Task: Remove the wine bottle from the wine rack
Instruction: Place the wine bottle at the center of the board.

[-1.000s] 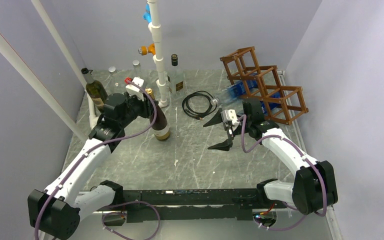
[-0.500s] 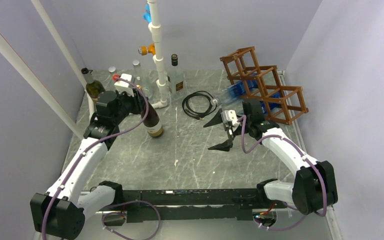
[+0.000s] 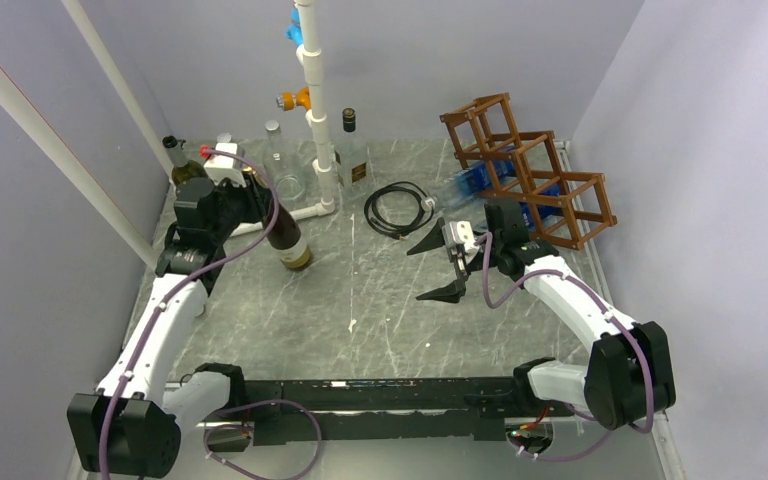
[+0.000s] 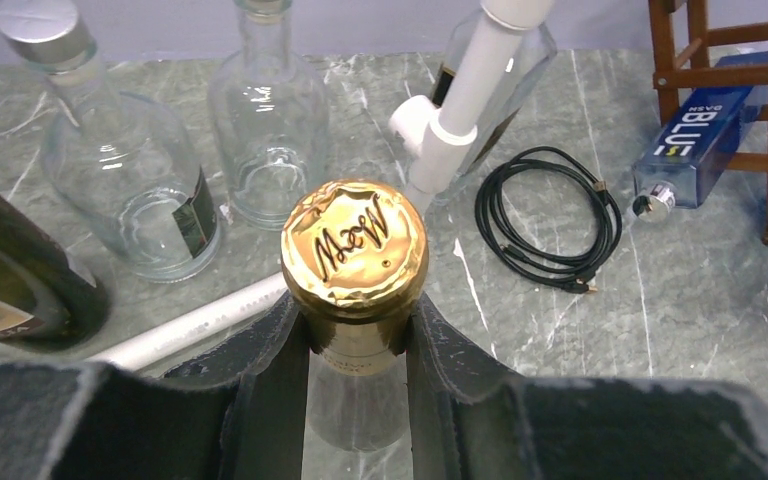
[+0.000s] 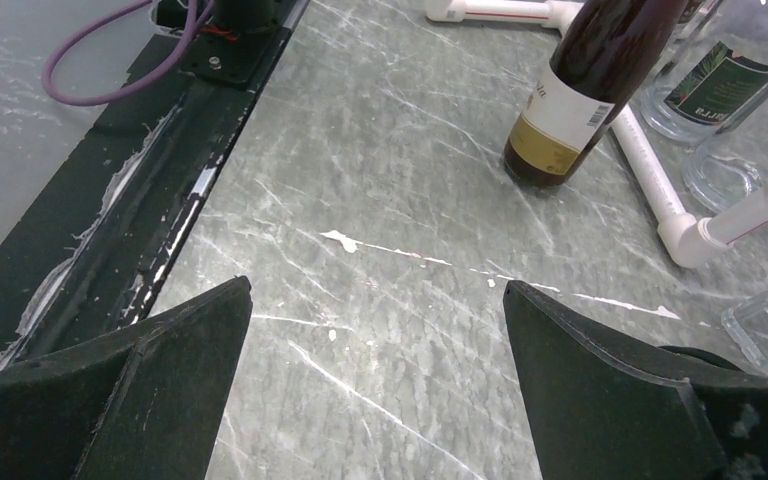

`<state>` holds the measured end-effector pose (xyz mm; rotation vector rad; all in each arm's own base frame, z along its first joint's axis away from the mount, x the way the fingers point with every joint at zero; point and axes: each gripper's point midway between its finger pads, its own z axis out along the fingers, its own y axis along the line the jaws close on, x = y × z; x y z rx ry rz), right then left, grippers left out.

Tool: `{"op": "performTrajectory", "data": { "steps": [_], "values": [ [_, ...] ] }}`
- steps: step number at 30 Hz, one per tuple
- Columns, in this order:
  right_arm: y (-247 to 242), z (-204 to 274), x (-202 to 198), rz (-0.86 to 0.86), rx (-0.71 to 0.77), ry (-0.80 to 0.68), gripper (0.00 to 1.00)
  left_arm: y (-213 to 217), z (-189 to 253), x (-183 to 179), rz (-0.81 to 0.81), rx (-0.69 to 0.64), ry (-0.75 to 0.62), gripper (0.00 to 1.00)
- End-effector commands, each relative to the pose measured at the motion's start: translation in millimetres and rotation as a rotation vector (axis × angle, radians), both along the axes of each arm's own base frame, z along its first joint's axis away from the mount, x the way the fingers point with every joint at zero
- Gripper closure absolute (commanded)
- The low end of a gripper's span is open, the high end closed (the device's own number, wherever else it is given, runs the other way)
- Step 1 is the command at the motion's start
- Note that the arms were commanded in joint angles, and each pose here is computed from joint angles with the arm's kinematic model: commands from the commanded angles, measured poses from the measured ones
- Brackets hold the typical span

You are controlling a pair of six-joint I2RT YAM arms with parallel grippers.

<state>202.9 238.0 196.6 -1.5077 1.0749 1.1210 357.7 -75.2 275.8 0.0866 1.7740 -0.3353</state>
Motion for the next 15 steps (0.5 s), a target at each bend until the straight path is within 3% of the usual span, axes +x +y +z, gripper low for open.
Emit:
{"op": "performTrajectory", "data": {
  "steps": [1, 15],
  "values": [
    [2, 20, 4, 0.02, 0.037, -0.091, 0.0, 13, 137, -6, 0.037, -0.073, -0.401, 1.0],
    [1, 20, 4, 0.018, 0.034, -0.097, 0.0, 61, 141, 1, 0.191, -0.048, -0.403, 1.0]
  ]
}}
